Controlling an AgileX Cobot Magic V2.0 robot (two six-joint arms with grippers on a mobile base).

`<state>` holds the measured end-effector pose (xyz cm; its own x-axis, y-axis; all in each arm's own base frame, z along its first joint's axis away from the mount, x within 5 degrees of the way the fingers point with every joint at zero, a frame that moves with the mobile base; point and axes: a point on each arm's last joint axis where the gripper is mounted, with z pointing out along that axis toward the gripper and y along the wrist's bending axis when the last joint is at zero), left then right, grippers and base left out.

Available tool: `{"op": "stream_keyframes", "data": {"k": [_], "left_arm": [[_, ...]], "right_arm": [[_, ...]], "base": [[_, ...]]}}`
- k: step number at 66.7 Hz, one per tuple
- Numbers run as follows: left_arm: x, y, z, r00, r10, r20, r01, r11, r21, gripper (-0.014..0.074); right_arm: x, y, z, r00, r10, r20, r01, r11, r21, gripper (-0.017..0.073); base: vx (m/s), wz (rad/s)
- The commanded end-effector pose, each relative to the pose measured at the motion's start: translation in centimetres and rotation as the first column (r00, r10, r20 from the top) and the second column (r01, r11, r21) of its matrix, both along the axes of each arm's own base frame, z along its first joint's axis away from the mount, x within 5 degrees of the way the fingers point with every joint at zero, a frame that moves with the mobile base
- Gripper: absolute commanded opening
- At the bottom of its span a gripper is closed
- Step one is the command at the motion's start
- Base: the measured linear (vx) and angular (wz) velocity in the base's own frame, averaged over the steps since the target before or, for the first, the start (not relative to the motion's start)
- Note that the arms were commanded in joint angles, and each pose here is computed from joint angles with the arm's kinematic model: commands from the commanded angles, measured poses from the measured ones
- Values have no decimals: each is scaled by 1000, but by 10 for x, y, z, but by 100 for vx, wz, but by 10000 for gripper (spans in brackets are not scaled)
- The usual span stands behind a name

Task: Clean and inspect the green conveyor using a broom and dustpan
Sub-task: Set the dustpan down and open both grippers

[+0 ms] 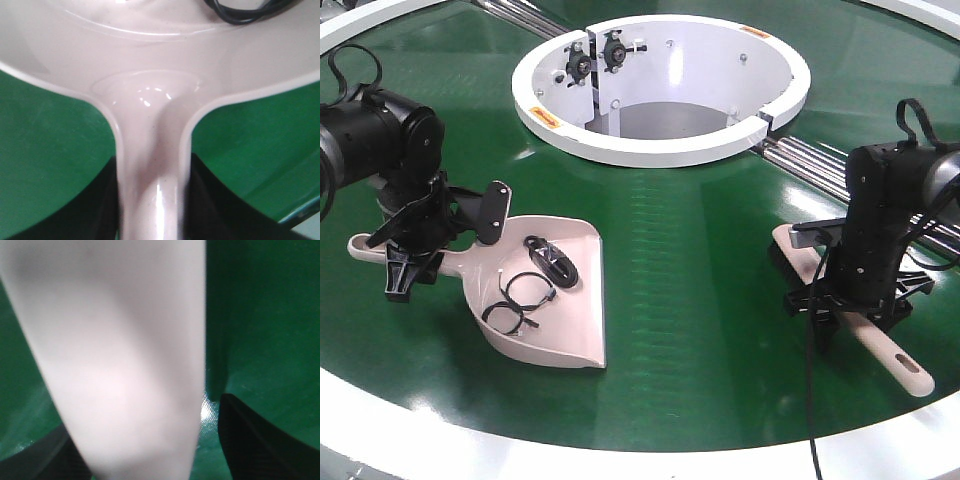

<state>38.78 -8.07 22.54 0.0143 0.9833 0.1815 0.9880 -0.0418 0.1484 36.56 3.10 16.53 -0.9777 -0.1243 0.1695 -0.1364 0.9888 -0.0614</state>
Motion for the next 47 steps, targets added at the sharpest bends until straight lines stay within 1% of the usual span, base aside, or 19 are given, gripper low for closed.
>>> {"op": "stream_keyframes", "data": {"k": [1, 7, 12, 21, 25, 29, 33, 41, 43, 47], "left_arm": [[-4, -9, 24, 999, -15, 50, 18, 997, -77, -4], [-5, -11, 24, 999, -7, 49, 12, 995, -98, 3], [-6, -12, 24, 999, 8, 37, -4, 994, -114, 21], [-7, -14, 23, 1000, 15, 26, -11, 991, -133, 95], [-7, -15, 23, 1000, 18, 23, -15, 990, -143, 146], [-7, -16, 23, 999, 34, 21, -30, 987, -157, 206], [-7, -16, 23, 998, 55, 24, -50, 986, -160, 270], [-7, -16, 24, 997, 79, 23, -74, 984, -164, 424], [-8, -16, 24, 995, 93, 23, -88, 982, -166, 475], [-8, -15, 26, 992, 123, 25, -117, 978, -172, 541]], "right_arm": [[1, -1, 23, 998, 6, 62, -6, 1000, 4, 477], [0, -2, 25, 998, 6, 68, -6, 1000, 4, 477], [1, -1, 30, 995, 7, 98, -7, 1000, 7, 477], [1, -1, 45, 984, 9, 176, -11, 1000, 15, 477], [0, -1, 50, 981, 9, 195, -12, 1000, 16, 477], [0, -2, 54, 978, 9, 208, -13, 1000, 17, 477], [-1, -2, 56, 977, 9, 212, -13, 1000, 16, 477], [-3, -2, 62, 975, 9, 222, -13, 1000, 17, 477], [-4, -2, 64, 974, 9, 227, -13, 1000, 17, 477], [-5, -2, 67, 972, 9, 236, -13, 1000, 18, 477]], "base": [[0, 0], [0, 0], [0, 0], [0, 0], [0, 0], [0, 0], [0, 0], [0, 0], [0, 0], [0, 0]]}}
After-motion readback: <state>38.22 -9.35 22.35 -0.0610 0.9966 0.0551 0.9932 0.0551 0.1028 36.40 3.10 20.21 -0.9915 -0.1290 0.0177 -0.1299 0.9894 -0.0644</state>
